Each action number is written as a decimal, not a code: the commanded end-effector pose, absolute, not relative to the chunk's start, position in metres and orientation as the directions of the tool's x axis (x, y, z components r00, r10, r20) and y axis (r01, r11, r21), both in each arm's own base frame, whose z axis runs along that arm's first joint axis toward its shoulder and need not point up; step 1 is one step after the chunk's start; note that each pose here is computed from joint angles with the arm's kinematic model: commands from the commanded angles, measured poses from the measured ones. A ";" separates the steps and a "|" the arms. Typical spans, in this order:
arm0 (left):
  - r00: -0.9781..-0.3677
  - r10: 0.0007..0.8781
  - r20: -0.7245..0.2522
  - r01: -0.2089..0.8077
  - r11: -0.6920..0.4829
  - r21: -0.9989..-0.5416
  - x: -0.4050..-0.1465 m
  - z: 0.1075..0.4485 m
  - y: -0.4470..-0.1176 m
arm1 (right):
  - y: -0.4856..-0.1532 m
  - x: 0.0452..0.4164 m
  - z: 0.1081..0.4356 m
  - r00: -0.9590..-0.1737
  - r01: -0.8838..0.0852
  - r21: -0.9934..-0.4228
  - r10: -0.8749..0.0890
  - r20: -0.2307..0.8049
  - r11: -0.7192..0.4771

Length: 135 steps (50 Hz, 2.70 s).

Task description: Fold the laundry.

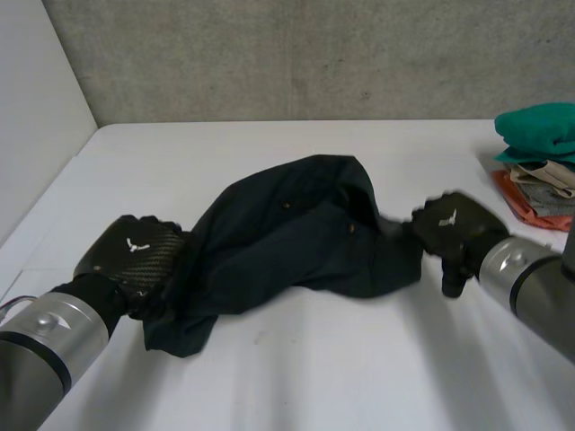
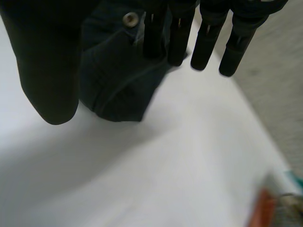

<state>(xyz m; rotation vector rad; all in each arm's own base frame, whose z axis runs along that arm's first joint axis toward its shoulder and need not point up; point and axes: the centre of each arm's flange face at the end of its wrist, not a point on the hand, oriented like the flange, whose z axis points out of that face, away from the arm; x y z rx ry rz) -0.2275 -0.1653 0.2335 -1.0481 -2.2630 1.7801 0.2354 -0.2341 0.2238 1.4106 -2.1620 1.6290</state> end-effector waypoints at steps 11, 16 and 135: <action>-0.928 0.370 -0.054 0.185 0.329 -0.926 -0.190 0.230 -0.175 | -0.199 0.334 0.268 -0.427 -0.517 -0.779 -0.681 0.595 -0.355; -0.942 0.335 0.014 0.131 0.406 -0.905 -0.179 0.215 -0.183 | -0.204 0.359 0.250 -0.396 -0.504 -0.802 -0.740 0.544 -0.320; -0.887 0.441 -0.138 0.315 0.360 -0.878 -0.245 0.184 -0.172 | -0.288 0.350 0.189 -0.117 -0.703 -0.586 -0.748 0.654 -0.403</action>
